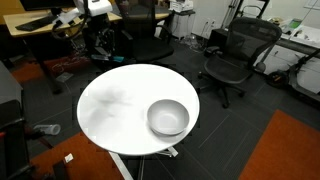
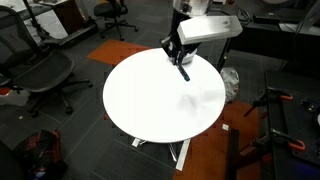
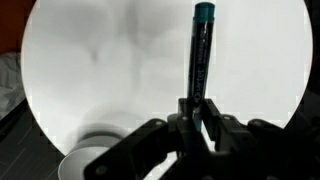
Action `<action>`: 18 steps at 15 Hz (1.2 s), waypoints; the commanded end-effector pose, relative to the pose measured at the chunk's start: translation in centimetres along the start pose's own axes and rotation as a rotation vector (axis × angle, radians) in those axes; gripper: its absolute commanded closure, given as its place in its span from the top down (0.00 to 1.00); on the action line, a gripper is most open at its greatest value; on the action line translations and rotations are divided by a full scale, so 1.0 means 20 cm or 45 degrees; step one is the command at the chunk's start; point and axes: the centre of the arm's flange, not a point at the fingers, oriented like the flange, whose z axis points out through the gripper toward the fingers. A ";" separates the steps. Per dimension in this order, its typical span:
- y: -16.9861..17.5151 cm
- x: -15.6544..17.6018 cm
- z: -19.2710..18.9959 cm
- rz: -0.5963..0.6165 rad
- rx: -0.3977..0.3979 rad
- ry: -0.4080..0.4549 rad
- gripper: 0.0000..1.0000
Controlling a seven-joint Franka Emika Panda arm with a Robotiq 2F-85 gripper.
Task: Put the green marker on the table
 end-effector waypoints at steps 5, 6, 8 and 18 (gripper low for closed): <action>-0.15 -0.31 0.32 -0.113 0.033 0.027 0.05; -0.17 -0.33 0.38 -0.125 0.023 0.036 0.05; -0.19 -0.37 0.49 -0.147 0.009 0.052 0.05; -0.32 -0.51 0.78 -0.204 -0.047 0.053 0.05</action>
